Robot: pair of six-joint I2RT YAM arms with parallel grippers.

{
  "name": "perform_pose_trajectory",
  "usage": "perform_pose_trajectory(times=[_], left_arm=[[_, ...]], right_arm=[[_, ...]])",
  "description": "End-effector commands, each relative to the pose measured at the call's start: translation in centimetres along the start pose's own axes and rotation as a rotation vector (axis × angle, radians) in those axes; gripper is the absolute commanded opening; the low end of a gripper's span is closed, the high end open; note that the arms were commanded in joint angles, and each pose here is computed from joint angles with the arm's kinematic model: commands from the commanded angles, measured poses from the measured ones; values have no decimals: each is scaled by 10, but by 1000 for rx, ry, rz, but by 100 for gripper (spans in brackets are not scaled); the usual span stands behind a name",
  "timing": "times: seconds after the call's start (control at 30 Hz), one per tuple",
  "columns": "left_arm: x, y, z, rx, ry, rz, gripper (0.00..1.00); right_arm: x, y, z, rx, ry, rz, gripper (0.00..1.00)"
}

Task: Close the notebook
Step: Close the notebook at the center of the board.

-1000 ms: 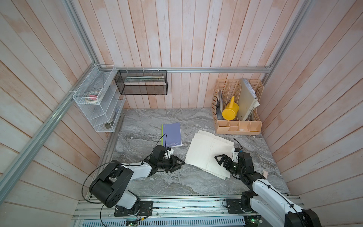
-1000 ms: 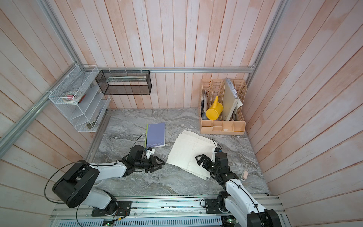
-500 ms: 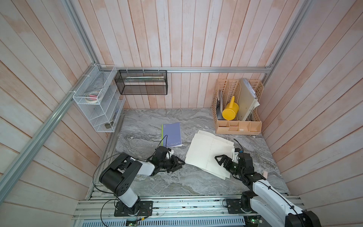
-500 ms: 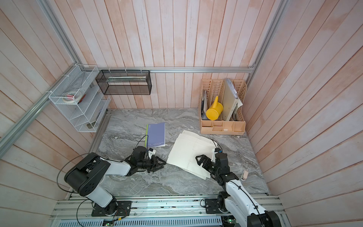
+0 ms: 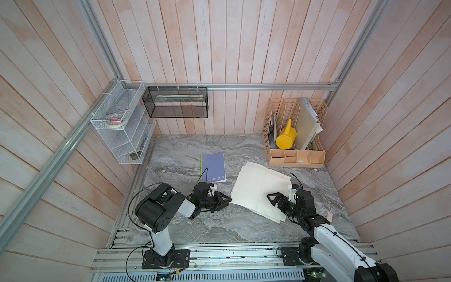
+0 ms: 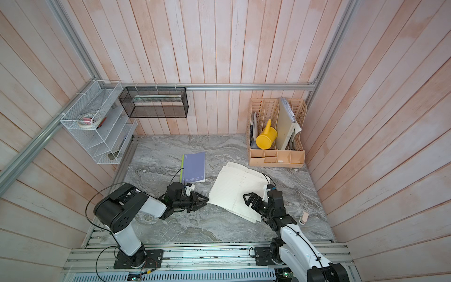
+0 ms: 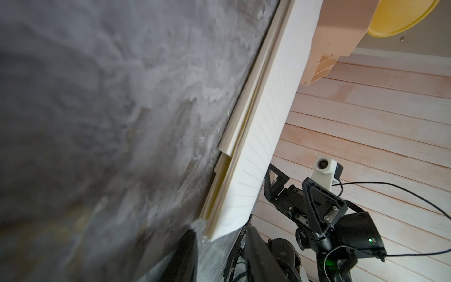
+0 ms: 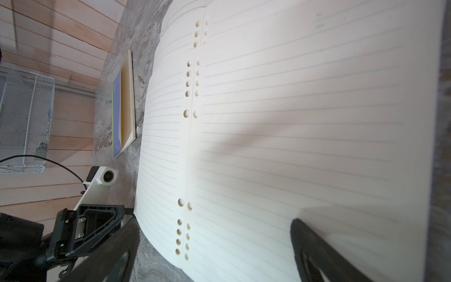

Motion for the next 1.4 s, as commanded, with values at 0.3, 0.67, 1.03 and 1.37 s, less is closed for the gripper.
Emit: perform_pose_trajectory(times=[0.3,0.67,1.03,1.37], left_arm=[[12,-5,-3,-13,32,16,30],[11,-3,-5,-13,29,5,12],[6,0,-5,-33,9,-12,1],[-16,5,0,-35,-72,-13,0]], right_arm=[[-15,-1,-11,46,-36,-40,98],[-15,-3,-11,50,-39,-36,98],[-14,-3,-12,56,-37,-30,98],[-12,-2,-10,51,-35,-19,98]])
Point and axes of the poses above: each gripper's point midway between its finger pads, its own y axis back along the fingers, its own x axis along the line the jaws close on, z = x × y, the point moved 8 cm from there along y, back along the fingers, and after that the axes turned 9 degrees about -y, right-handed, at the moved point
